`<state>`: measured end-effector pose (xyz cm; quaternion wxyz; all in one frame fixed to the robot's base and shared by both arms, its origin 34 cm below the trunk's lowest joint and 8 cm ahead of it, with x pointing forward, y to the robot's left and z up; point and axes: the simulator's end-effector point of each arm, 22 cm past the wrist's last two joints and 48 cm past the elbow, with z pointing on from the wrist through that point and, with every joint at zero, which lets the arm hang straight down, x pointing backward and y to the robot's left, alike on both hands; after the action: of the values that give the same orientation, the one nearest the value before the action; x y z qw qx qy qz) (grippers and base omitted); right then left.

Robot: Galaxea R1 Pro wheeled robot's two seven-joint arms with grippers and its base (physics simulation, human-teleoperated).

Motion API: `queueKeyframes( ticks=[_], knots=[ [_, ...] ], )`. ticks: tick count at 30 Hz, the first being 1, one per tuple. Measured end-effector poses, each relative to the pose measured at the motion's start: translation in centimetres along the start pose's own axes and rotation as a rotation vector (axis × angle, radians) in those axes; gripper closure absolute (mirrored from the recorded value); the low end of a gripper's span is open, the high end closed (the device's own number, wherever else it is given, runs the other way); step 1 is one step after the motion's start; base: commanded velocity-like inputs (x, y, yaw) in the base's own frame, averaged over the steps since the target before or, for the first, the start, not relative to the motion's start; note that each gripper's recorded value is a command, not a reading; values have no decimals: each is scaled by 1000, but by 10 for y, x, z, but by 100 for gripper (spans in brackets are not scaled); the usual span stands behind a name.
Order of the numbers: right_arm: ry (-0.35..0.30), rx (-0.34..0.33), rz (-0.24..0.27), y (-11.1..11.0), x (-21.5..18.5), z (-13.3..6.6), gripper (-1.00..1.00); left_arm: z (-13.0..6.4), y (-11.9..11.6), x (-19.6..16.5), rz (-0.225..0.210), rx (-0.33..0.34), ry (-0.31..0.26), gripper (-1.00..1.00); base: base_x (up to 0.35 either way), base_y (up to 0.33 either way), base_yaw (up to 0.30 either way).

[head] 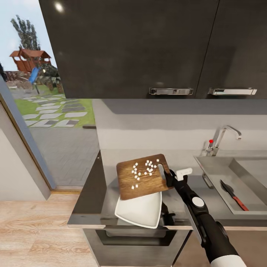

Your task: In the kitchen, take the Vidalia onion out of the sink, dice it on the chopping board with the paring knife, put the diced onion into the bowl on the countertop, then place both the paring knife and the chopping board into the sink.

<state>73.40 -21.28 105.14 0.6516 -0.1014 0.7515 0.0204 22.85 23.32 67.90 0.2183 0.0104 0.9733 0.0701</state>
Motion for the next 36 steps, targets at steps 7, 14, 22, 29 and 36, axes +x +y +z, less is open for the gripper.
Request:
queueKeyframes(
  ticks=[7,14,22,29,36],
  knots=[
    [-24,-2,-9,-1,4,0,100,0,0,0,0,0,0,-100,0,0,0],
    [-29,-2,-8,-1,6,0,100,0,0,0,0,0,0,-100,0,0,0],
    [-30,-2,-9,-1,6,0,100,0,0,0,0,0,0,-100,0,0,0],
    [-31,1,-10,-1,6,0,100,0,0,0,0,0,0,-100,0,0,0],
    [-35,2,-13,-2,3,-1,100,0,0,-2,-1,0,-5,-100,0,0,0]
  ],
)
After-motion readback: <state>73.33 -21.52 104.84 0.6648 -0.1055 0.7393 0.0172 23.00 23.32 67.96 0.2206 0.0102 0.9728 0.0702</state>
